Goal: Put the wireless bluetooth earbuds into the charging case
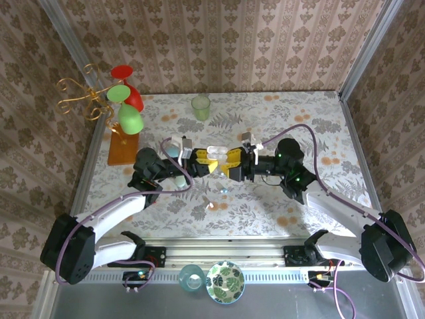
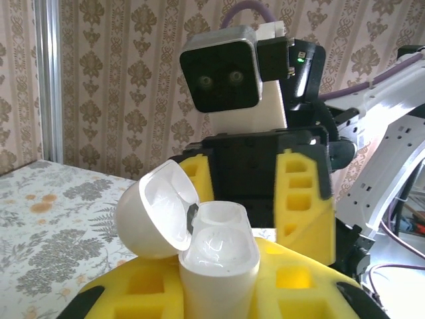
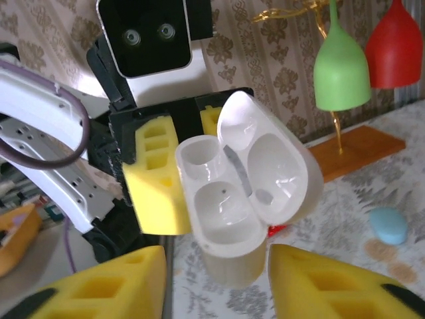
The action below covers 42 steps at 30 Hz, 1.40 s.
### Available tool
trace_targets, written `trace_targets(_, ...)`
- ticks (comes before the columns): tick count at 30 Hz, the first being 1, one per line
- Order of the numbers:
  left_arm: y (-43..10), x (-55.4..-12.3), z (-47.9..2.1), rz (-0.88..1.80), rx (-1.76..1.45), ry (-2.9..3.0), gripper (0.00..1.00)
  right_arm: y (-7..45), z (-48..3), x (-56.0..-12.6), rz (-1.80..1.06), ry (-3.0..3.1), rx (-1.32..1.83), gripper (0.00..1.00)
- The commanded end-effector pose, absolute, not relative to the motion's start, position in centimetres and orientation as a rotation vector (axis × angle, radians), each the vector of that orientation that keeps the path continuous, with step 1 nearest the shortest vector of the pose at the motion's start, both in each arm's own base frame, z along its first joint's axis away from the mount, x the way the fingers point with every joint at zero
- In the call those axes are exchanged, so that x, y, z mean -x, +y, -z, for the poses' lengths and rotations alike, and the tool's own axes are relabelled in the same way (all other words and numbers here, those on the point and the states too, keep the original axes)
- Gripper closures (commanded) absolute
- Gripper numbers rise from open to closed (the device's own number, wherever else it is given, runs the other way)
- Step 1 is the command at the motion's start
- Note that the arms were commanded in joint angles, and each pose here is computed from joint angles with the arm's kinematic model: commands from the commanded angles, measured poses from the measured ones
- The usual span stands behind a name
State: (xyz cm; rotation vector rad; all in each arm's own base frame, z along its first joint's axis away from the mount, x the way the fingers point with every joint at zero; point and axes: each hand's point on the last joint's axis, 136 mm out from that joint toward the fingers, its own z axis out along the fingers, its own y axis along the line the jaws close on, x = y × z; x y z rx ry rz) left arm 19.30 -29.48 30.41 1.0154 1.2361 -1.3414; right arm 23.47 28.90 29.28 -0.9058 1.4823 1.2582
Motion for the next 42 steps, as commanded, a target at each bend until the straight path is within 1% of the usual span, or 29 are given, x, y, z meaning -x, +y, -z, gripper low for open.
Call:
trace_targets(1, -28.9, -19.7, -31.0, 1.241, -1.035, 1.136, 1.00, 28.1, -31.2, -23.1, -1.201, 1.430, 0.897, 0.41)
trace_targets(3, -28.4, -20.7, -30.9, 1.189, -1.015, 1.116, 1.00, 27.4, -30.9, -23.4, -1.158, 1.452, 0.867, 0.36)
trace_targets(7, -27.5, -22.4, -31.8, 1.127, -0.954, 1.092, 1.00, 25.9, -30.4, -23.8, -1.057, 1.539, 0.806, 0.32)
trace_targets(11, -27.2, -23.2, -31.7, 1.029, -0.958, 1.058, 1.00, 24.2, -29.1, -24.9, -0.956, 1.638, 0.700, 0.31)
trace_targets(16, -26.9, -24.6, -31.5, 0.931, -0.972, 1.020, 1.00, 21.3, -26.8, -27.8, -0.856, 1.770, 0.469, 0.31)
trace_targets(19, -26.8, -25.5, -31.2, 0.901, -0.968, 1.002, 1.00, 19.0, -24.7, -29.8, -0.770, 1.870, 0.283, 0.31)
trace_targets(21, -26.8, -25.8, -30.8, 0.898, -0.963, 0.998, 1.00, 16.6, -22.4, -30.7, -0.665, 1.992, 0.128, 0.31)
trace_targets(24, -26.9, -25.9, -30.1, 0.898, -0.977, 0.999, 1.00, 13.7, -18.7, -30.7, -0.488, 2.178, -0.033, 0.31)
trace_targets(26, -26.9, -25.7, -29.6, 0.899, -0.985, 1.003, 1.00, 13.0, -16.8, -30.0, -0.437, 2.282, -0.075, 0.31)
trace_targets(28, -26.7, -25.3, -29.2, 0.889, -0.989, 1.002, 1.00, 13.3, -15.2, -29.3, -0.470, 2.349, -0.106, 0.31)
trace_targets(32, -25.8, -24.1, -28.6, 0.845, -0.991, 0.992, 1.00, 16.6, -13.5, -27.8, -0.696, 2.400, -0.123, 0.32)
trace_targets(36, -25.1, -24.0, -28.8, 0.816, -0.951, 0.998, 1.00, 21.0, -12.1, -25.9, -0.810, 2.440, 0.028, 0.33)
trace_targets(42, -24.6, -24.2, -29.2, 0.776, -0.911, 0.991, 1.00, 26.0, -9.5, -24.9, -0.888, 2.548, 0.072, 0.46)
